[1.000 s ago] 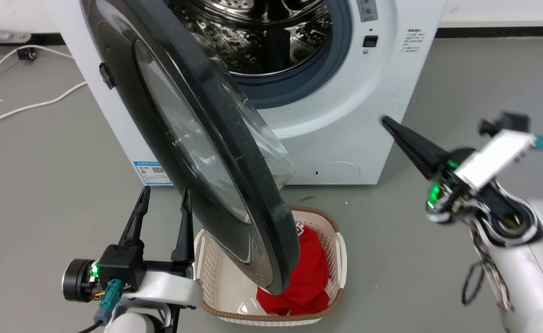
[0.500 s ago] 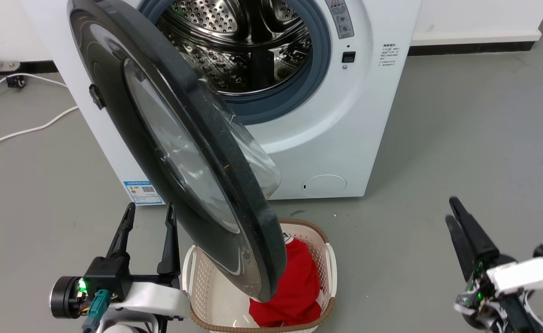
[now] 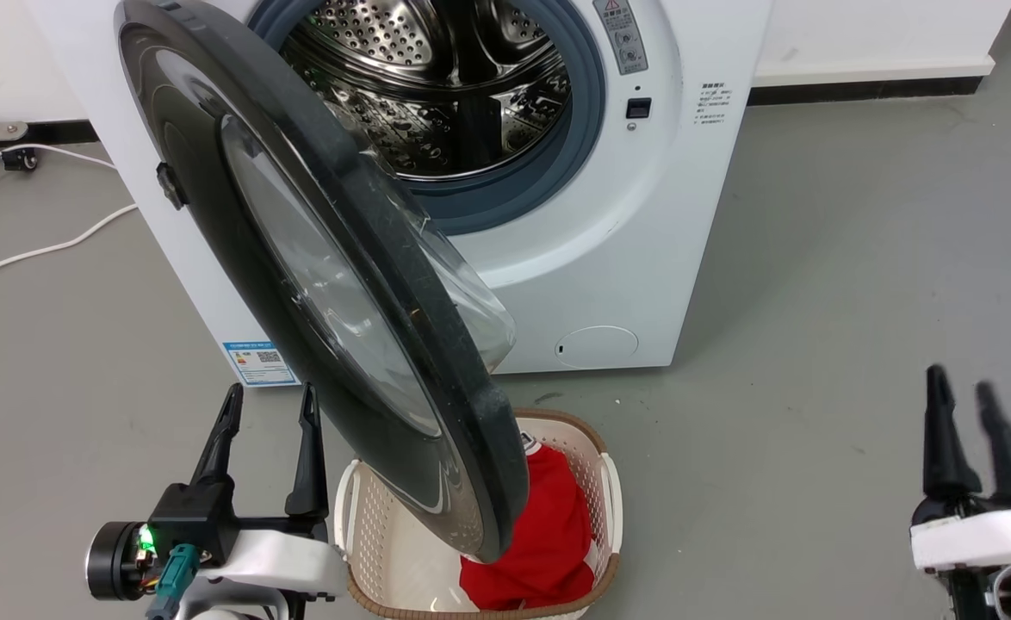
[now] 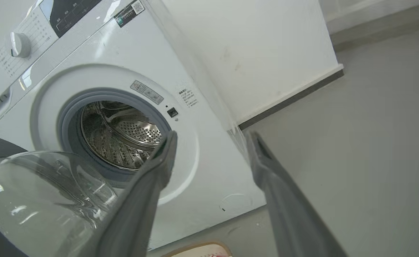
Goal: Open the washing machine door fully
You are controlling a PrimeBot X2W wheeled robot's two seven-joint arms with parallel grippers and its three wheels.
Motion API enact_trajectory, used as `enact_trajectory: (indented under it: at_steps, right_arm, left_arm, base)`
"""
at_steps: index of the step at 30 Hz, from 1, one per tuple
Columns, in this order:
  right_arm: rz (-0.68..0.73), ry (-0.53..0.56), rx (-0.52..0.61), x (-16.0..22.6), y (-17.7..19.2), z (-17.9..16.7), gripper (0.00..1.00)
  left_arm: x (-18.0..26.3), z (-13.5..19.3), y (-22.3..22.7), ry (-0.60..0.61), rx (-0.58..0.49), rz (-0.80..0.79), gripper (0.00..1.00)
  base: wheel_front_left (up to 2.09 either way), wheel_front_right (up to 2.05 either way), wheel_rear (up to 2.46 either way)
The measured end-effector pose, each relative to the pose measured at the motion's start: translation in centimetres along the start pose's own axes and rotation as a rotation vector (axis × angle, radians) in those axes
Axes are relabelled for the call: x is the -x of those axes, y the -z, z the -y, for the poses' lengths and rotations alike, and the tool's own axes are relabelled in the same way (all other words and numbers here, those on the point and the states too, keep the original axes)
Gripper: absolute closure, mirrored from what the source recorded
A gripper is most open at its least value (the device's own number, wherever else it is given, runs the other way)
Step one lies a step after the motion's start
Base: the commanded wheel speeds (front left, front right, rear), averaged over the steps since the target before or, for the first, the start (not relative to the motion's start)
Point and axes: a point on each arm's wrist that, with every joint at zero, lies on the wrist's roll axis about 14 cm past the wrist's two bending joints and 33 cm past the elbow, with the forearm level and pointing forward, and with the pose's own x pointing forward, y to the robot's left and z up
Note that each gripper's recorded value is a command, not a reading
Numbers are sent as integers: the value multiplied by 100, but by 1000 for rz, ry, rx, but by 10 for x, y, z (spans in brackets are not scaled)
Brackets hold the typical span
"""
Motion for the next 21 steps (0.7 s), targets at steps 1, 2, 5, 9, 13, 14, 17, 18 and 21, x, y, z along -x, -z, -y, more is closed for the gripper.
enact_trajectory:
  at_steps: [1, 2, 5, 9, 13, 14, 17, 18, 21]
  right_arm:
    - [25, -13, 76, -2, -7, -3, 0]
    - [53, -24, 139, -3, -14, -8, 0]
    - [99, -49, 253, -5, -26, -20, 0]
    - [172, -112, 461, -6, -48, -47, 0]
    - [158, -164, 563, 1, -45, -68, 0]
    - [141, -174, 571, 3, -40, -71, 0]
    - [83, -195, 554, 11, -23, -75, 0]
    - [65, -195, 536, 13, -18, -74, 0]
    - [27, -189, 505, 15, -5, -69, 0]
  left_arm:
    - [0, 0, 0, -1, 0, 0, 0]
    - [0, 0, 0, -1, -2, 0, 0]
    - [0, -1, 0, -3, -3, 1, 0]
    - [0, -3, -1, -7, -7, 5, 0]
    - [-1, -3, -3, -8, -12, 10, 0]
    - [-1, -3, -3, -5, -14, 11, 0]
    - [-1, -3, -4, -4, -17, 12, 0]
    - [-1, -3, -4, -4, -17, 12, 0]
    - [0, -2, -4, 0, -22, 13, 0]
  base:
    - [0, 0, 0]
    - [0, 0, 0]
    - [0, 0, 0]
    - [0, 0, 0]
    - [0, 0, 0]
    - [0, 0, 0]
    - [0, 0, 0]
    - [0, 0, 0]
    - [0, 0, 0]
